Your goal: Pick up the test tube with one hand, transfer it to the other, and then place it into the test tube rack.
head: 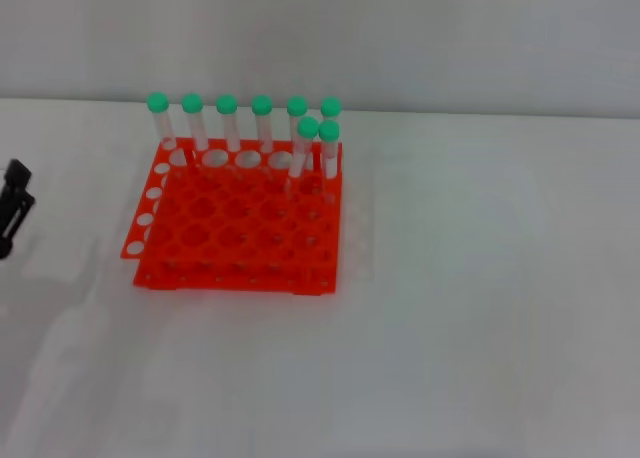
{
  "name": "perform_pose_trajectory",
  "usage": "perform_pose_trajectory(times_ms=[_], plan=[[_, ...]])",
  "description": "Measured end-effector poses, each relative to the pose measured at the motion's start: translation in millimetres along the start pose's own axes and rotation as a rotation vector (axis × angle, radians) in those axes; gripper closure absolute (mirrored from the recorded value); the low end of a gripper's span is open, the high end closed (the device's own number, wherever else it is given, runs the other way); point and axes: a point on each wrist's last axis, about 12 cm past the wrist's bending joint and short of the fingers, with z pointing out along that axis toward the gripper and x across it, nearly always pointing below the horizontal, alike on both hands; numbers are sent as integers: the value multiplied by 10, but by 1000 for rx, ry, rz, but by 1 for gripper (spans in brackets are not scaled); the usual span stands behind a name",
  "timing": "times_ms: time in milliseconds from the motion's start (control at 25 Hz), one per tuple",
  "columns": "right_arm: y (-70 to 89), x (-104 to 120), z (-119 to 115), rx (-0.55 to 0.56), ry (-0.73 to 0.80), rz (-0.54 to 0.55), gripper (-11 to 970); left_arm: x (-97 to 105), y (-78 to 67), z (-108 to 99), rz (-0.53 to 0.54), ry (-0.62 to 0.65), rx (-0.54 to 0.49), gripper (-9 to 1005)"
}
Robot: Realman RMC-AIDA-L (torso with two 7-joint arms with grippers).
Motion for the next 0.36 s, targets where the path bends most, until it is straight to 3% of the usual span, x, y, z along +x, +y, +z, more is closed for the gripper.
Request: perform_pose_trajectory(times_ms=[200,360], plan=[[-33,-4,-49,3,14,-18,102,77,-120,-72,39,-10,-11,124],[3,19,-106,9,13,-6,102,59,-113,-97,58,-24,-14,124]])
